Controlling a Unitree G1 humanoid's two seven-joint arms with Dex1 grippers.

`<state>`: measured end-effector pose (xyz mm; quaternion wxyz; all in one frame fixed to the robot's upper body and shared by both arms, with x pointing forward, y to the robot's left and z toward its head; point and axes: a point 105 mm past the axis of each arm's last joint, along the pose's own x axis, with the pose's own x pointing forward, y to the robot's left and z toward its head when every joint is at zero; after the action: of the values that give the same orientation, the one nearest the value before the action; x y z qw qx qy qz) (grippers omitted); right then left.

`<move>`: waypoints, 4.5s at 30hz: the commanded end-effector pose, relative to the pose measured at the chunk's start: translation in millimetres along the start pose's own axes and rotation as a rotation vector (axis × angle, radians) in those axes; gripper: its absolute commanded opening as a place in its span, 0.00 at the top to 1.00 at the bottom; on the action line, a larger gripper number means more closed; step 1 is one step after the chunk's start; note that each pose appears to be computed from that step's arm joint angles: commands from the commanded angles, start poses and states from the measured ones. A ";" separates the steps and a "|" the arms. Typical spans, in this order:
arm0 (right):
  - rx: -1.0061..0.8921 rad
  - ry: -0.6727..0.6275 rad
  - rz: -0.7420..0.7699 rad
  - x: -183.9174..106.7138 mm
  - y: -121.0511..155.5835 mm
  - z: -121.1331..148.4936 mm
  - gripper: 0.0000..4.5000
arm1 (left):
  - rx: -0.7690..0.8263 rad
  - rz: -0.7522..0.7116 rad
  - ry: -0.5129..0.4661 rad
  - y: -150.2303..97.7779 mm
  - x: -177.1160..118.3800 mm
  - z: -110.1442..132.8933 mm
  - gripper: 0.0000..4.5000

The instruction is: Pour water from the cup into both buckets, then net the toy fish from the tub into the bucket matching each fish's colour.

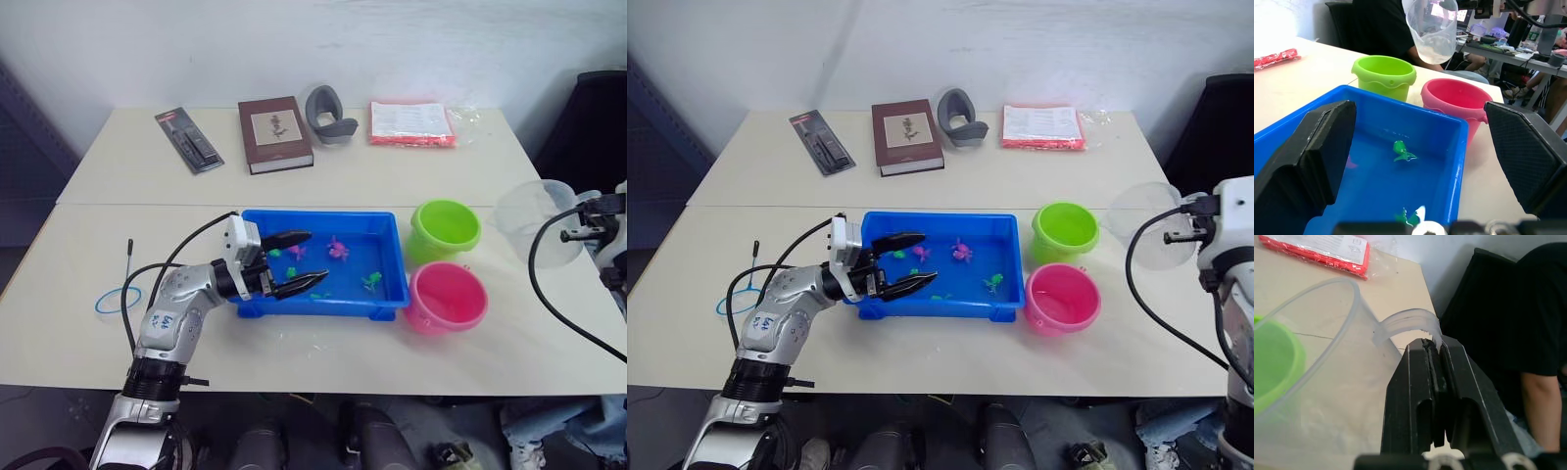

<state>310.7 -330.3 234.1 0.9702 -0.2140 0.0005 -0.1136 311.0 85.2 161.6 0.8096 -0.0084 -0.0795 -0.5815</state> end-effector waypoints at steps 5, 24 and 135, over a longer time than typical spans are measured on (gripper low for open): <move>-0.211 -0.122 -0.012 15.0 6.0 30.2 0.99 | 0.030 0.000 -0.015 -4.8 2.8 5.4 0.00; -0.741 -0.367 -0.068 20.8 34.8 54.6 0.99 | 0.085 -0.058 0.032 -15.4 10.4 1.6 0.00; 0.088 -0.548 1.124 -171.0 145.5 28.4 0.02 | -0.143 1.461 0.309 9.1 -319.5 -16.0 0.00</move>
<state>180.3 -154.0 185.7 0.8578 -0.1568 -0.1242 0.4734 210.4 391.3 85.9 0.9871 -0.0406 0.1100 0.1090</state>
